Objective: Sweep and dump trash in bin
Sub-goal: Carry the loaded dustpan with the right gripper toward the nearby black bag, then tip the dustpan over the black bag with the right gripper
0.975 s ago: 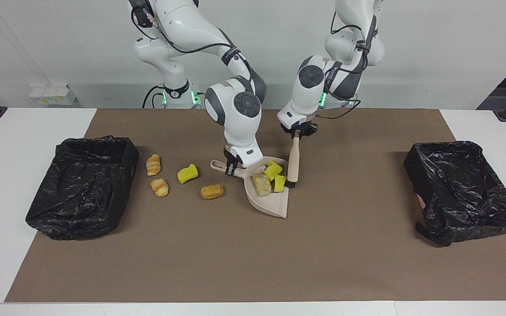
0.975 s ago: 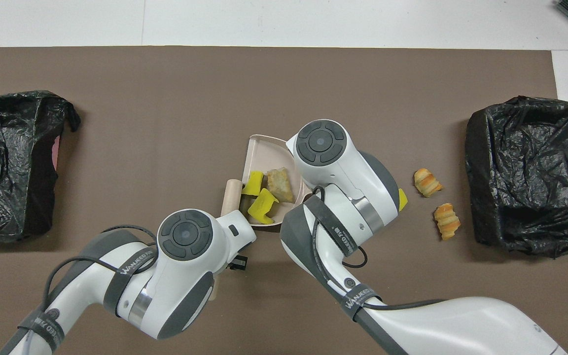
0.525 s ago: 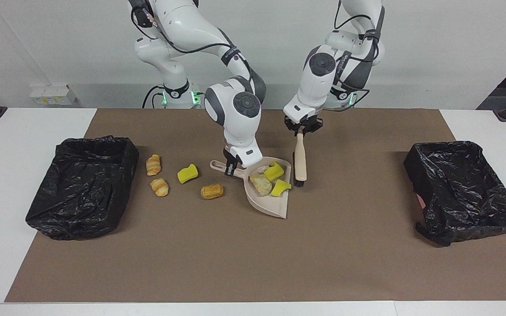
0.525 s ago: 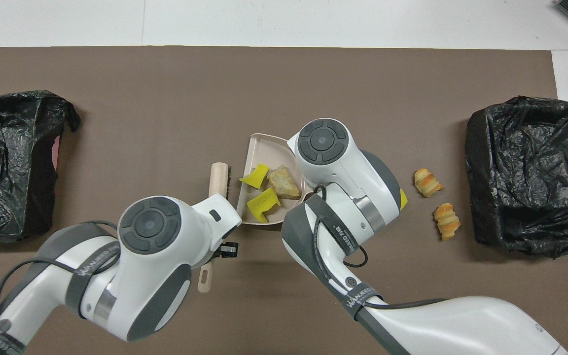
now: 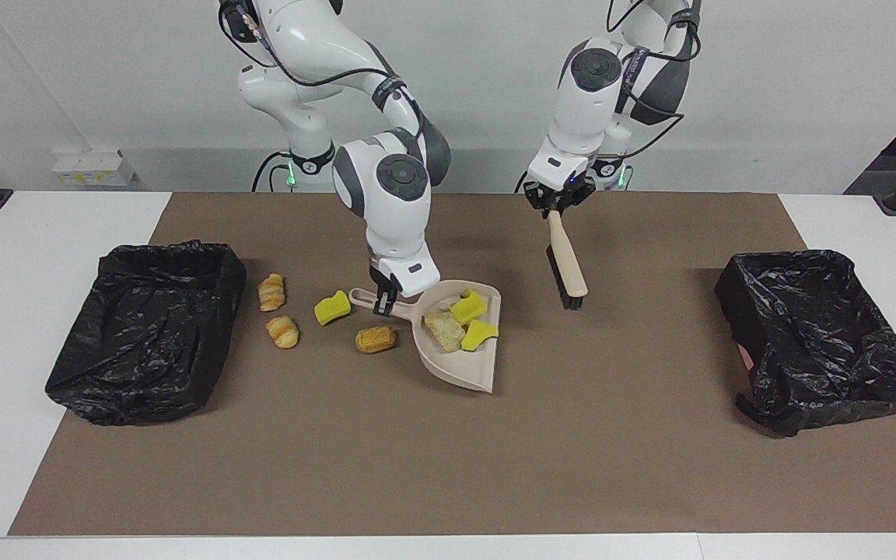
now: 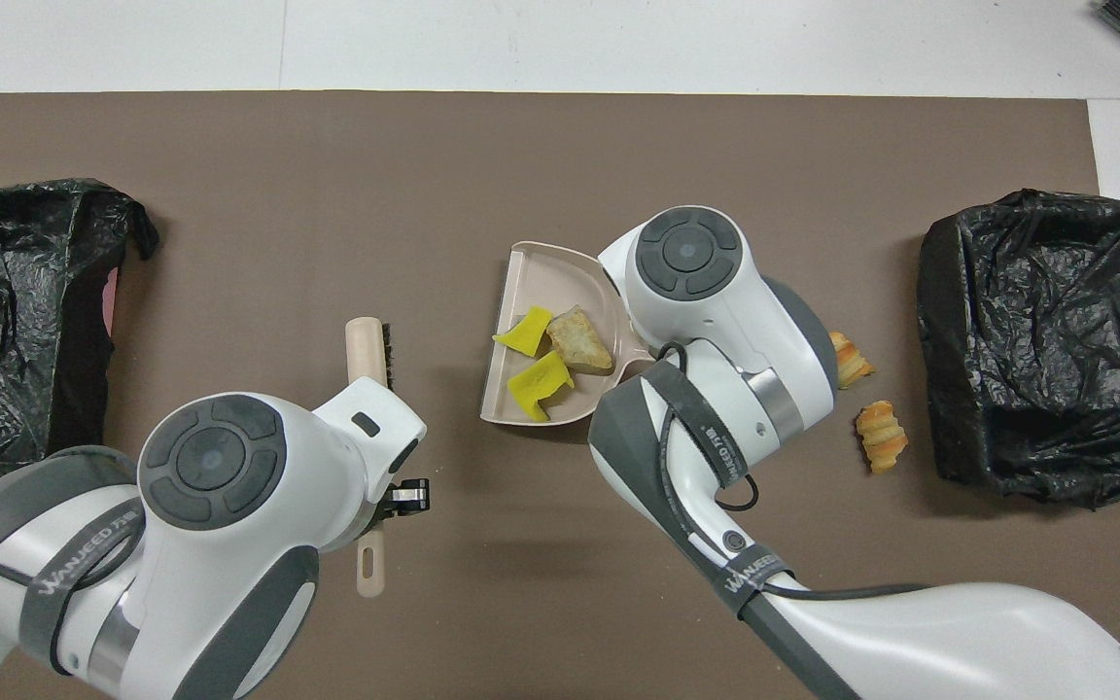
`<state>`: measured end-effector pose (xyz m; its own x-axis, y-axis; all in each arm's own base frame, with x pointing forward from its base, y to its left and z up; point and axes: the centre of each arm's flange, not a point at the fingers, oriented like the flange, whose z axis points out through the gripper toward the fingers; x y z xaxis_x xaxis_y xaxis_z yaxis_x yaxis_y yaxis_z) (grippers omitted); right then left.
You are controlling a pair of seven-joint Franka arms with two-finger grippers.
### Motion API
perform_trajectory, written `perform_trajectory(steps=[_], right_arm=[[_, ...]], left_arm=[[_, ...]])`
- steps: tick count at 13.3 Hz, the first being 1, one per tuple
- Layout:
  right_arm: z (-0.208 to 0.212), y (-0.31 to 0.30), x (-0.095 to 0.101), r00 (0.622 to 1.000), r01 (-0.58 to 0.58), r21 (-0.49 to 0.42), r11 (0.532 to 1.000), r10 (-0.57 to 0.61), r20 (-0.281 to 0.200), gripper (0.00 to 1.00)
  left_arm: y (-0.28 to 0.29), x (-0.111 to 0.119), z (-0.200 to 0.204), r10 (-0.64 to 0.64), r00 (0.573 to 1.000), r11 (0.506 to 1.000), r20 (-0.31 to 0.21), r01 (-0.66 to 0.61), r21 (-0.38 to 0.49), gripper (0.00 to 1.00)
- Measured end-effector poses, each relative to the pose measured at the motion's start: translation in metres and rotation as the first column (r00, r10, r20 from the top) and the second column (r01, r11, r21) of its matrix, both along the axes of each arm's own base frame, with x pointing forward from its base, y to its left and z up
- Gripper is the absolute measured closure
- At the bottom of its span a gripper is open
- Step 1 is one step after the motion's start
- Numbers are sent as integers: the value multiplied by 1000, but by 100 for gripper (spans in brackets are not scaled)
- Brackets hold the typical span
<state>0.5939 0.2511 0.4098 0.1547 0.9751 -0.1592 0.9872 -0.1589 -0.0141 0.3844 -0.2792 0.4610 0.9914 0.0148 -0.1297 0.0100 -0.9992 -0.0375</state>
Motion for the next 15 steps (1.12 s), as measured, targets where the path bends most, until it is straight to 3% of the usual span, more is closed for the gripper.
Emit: perform_trajectory(steps=[8,15], right_arm=[[61,-157,40,987,-120,69,990,127,-100,69],[84,-319,37,961,-238,122,963,252,-111,69]], left_arm=[[-73,-73,-83,-20,999,1000,40,20,2,74],[-81,-99,-118,-49,999,999,23,49,25,74]])
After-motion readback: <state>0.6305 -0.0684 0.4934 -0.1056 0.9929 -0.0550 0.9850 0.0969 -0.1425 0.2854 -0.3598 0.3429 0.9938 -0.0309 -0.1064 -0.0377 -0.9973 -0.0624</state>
